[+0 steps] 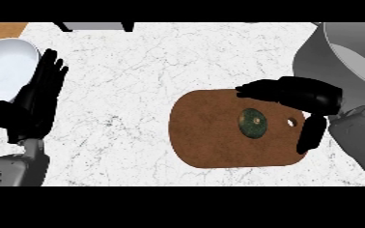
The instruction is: Pick the squash from the cutting board and place it in the pot
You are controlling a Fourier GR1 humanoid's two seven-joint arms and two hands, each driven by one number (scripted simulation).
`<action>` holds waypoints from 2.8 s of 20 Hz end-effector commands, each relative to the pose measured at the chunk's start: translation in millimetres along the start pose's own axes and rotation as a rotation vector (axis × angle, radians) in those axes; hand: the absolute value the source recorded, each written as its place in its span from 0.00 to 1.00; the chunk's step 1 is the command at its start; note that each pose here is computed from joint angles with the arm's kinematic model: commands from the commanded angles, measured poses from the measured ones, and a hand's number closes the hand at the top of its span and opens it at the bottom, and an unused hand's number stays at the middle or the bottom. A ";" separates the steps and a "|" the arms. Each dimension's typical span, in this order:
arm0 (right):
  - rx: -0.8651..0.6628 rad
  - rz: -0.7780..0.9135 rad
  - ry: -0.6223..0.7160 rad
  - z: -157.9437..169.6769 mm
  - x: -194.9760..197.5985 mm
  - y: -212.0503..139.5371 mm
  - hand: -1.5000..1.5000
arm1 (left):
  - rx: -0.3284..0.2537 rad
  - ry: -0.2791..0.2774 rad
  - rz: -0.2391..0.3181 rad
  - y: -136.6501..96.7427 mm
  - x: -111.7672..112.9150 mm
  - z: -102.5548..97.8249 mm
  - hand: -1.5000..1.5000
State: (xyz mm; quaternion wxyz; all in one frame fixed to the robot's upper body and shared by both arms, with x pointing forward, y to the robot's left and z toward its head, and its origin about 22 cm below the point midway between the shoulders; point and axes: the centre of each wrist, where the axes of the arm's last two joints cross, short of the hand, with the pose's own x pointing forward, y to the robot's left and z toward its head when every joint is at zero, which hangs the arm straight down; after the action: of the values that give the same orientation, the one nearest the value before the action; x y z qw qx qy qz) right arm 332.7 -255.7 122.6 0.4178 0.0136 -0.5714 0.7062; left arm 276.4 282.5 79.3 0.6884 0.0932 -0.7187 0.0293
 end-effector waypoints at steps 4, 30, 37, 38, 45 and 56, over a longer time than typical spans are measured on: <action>0.004 0.057 0.114 -1.5 5.2 18.8 0.00 | -0.007 -0.006 0.013 4.2 10.5 -9.1 0.50; 0.037 0.192 0.012 -49.5 -43.4 67.1 1.00 | -0.013 -0.014 0.010 0.6 -10.9 -6.3 0.50; 0.031 0.188 0.005 -52.8 -33.3 76.8 1.00 | -0.018 -0.010 0.010 9.6 4.6 -13.0 0.50; 0.028 0.192 0.025 -59.5 -29.2 88.5 1.00 | -0.001 -0.011 0.016 -3.8 -6.2 14.5 0.50; -0.020 0.034 0.227 9.0 15.0 159.5 1.00 | 0.056 0.013 0.000 19.9 1.8 3.2 0.50; -0.540 -0.050 0.248 86.3 94.3 133.7 1.00 | 0.043 0.017 0.002 11.1 0.1 0.6 0.50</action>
State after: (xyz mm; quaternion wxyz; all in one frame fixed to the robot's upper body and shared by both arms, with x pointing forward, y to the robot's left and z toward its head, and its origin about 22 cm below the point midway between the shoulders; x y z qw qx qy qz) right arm 164.6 -267.6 63.1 0.4861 -0.1376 -0.6237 0.5965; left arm 272.7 292.7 82.9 0.6902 0.1049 -0.7146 0.0448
